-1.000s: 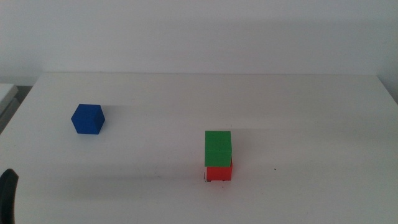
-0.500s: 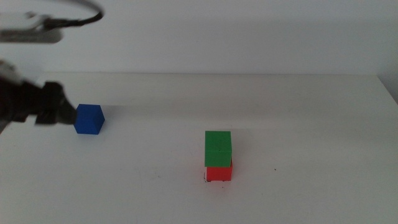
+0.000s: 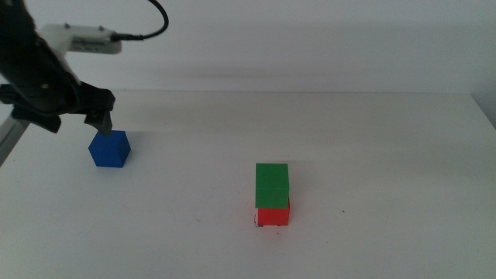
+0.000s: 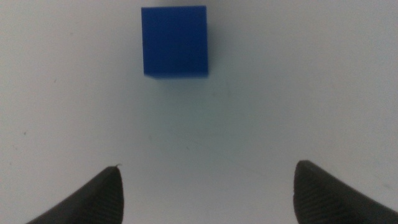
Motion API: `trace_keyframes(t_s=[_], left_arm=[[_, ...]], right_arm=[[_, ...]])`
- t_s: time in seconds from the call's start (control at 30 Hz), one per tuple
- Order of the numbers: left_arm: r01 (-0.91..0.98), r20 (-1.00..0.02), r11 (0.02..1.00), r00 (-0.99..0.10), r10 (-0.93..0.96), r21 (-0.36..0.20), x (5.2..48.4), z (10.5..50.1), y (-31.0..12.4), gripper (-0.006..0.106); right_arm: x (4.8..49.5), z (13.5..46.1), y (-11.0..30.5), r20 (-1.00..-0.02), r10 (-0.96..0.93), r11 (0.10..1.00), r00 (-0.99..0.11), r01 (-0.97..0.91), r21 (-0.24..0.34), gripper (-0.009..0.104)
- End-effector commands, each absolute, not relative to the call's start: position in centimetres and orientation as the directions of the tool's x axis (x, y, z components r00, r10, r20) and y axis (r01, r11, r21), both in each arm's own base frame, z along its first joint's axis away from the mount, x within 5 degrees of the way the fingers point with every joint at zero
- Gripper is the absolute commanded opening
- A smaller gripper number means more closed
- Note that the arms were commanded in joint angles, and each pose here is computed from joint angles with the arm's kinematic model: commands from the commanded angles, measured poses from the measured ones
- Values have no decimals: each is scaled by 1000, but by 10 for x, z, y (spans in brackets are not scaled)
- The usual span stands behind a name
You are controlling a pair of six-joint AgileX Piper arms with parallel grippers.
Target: Stack red cubes first, then green, then blue cubes in a specific spot.
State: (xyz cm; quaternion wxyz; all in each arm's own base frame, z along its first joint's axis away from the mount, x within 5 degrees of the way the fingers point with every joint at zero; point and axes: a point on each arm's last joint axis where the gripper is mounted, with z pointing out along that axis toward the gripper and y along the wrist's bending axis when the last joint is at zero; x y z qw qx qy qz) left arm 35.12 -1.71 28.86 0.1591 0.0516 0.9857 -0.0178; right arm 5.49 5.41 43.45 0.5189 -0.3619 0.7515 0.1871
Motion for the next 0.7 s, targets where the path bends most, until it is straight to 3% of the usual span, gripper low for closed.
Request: trace_keyframes(t_s=[0.0,0.23,0.67], left_arm=[[92,-315,996,-945,86,-5,370,277,-13,92],[106,-299,994,-948,107,19,409,251,-11,92],[147,-269,989,-953,136,-21,442,195,-7,92]], right_arm=[[57,434,55,-915,-355,672,-191,-732,-108,82],[57,434,55,-915,-355,672,-191,-732,-108,82],[57,434,55,-915,-355,672,-191,-732,-108,82]])
